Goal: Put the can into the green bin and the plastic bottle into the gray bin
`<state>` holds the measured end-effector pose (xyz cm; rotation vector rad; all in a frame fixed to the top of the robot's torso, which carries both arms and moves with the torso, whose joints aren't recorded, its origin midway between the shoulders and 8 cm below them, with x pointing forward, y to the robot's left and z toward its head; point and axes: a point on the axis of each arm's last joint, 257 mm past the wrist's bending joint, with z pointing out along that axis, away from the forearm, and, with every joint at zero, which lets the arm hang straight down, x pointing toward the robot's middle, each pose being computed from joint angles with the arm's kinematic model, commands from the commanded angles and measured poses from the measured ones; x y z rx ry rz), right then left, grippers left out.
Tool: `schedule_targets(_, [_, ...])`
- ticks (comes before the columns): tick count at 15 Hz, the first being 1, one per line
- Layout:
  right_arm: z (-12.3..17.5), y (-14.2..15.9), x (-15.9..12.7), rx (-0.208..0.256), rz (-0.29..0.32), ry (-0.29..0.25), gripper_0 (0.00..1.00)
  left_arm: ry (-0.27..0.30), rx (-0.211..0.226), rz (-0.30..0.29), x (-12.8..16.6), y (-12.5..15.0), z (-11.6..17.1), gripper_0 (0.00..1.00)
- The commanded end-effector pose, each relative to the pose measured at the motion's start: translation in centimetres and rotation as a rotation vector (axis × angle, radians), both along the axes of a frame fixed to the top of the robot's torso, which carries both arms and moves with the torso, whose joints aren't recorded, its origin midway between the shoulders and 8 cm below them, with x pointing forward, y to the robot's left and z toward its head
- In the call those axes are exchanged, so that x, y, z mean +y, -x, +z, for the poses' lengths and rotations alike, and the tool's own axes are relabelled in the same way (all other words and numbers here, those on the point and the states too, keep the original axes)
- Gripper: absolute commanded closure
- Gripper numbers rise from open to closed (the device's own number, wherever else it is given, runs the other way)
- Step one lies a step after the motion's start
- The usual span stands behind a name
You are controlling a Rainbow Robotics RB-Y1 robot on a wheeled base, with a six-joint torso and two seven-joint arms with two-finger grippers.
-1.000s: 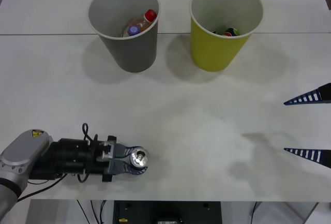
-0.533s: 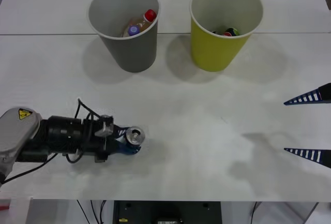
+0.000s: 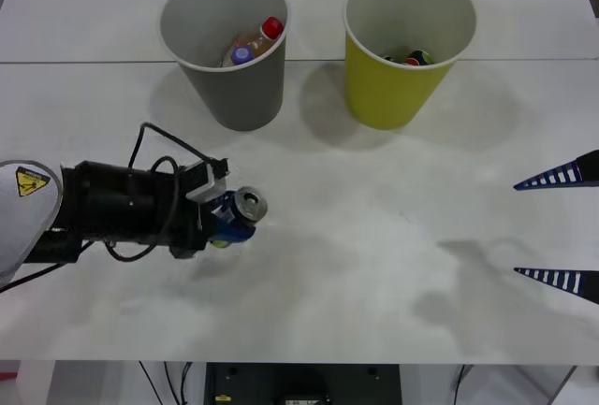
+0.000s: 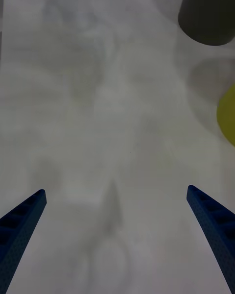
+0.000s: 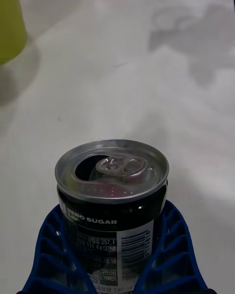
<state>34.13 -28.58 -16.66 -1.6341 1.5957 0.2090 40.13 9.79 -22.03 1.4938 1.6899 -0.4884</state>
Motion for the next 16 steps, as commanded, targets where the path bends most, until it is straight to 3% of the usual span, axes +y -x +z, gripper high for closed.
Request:
schedule_targets(1, [0.0,0.0,0.0,0.0,0.0,0.0,0.0,-0.065,0.006,0.056,-0.8,-0.6,2.9,1.0])
schedule_targets(6, [0.0,0.0,0.0,0.0,0.0,0.0,0.0,-0.109,0.033,0.155,-3.1,-3.3,7.8,1.0])
schedule_targets(9, [0.0,0.0,0.0,0.0,0.0,0.0,0.0,-0.098,0.041,0.234,-5.7,-5.3,12.1,1.0])
schedule_targets(12, [0.0,0.0,0.0,0.0,0.0,0.0,0.0,-0.059,-0.006,0.236,-9.1,-8.2,17.3,1.0])
schedule_targets(16, [0.0,0.0,0.0,0.0,0.0,0.0,0.0,-0.026,0.009,0.224,-13.6,-10.3,22.2,1.0])
